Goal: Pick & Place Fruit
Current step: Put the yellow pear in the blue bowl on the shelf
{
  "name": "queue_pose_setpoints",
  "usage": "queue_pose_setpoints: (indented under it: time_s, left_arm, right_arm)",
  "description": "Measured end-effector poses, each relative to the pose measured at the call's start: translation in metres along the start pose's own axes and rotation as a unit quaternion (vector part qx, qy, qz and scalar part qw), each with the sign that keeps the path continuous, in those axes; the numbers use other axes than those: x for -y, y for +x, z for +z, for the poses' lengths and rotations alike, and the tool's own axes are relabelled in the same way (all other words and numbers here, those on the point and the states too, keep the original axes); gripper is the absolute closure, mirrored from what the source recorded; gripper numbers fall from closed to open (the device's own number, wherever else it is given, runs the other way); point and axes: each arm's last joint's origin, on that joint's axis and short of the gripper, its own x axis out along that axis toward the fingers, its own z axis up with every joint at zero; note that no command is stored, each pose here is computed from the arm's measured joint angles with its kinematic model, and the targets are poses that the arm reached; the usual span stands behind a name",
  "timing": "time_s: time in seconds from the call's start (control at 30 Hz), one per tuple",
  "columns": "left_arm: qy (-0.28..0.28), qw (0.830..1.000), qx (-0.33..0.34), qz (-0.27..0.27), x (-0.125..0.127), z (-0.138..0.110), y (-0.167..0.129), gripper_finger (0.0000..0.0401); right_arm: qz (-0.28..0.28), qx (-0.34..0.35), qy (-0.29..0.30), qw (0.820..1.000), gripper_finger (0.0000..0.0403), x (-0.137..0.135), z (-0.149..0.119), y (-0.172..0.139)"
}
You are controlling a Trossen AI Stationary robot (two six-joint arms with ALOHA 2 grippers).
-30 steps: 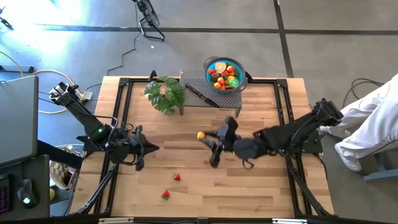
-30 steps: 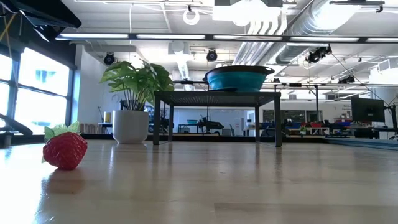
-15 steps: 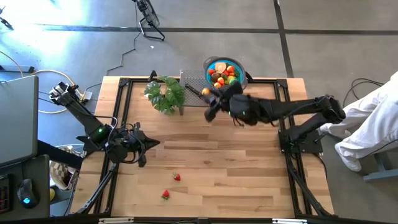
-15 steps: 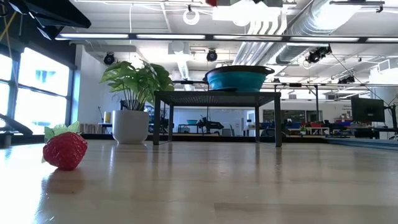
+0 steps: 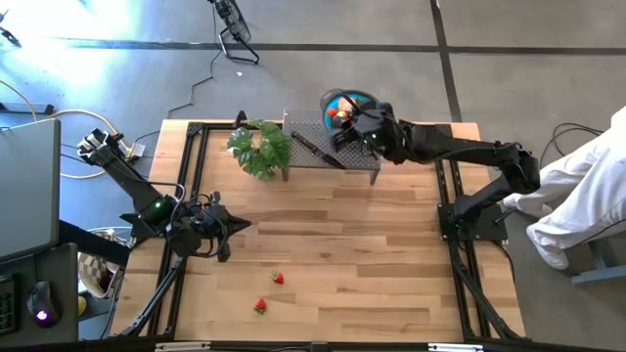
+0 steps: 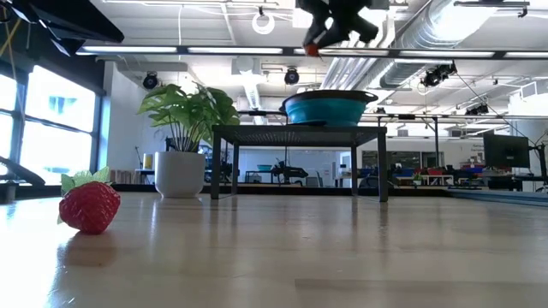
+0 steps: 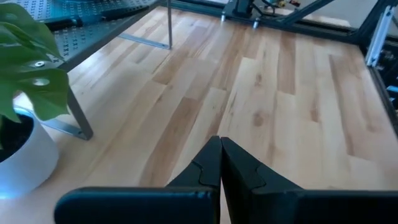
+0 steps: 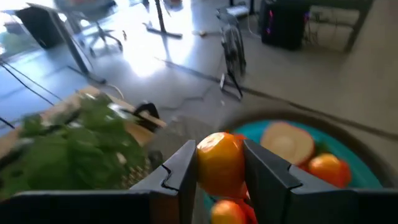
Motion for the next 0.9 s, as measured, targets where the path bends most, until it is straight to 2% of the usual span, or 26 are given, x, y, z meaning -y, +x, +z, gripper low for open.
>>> queue_pose_setpoints:
  time_s: [0.17,0.3,0.9]
  left_arm:
    - [0.006,1.000,0.009,0.018,-0.002,0.000,0.000,0.0401]
    - [0.006,0.999,0.017,0.026,-0.002,0.000,0.000,0.0401]
    - [0.006,0.999,0.019,0.029,-0.002,0.001,0.000,0.0401]
  right_arm:
    - [-0.021,-0.061,0.009,0.998,0.0295,0.018,-0.007,0.009]
    - [-0.038,-0.085,0.003,0.996,0.0295,0.027,-0.009,0.014]
    - [-0.083,-0.123,-0.013,0.989,0.0295,0.056,-0.008,0.027]
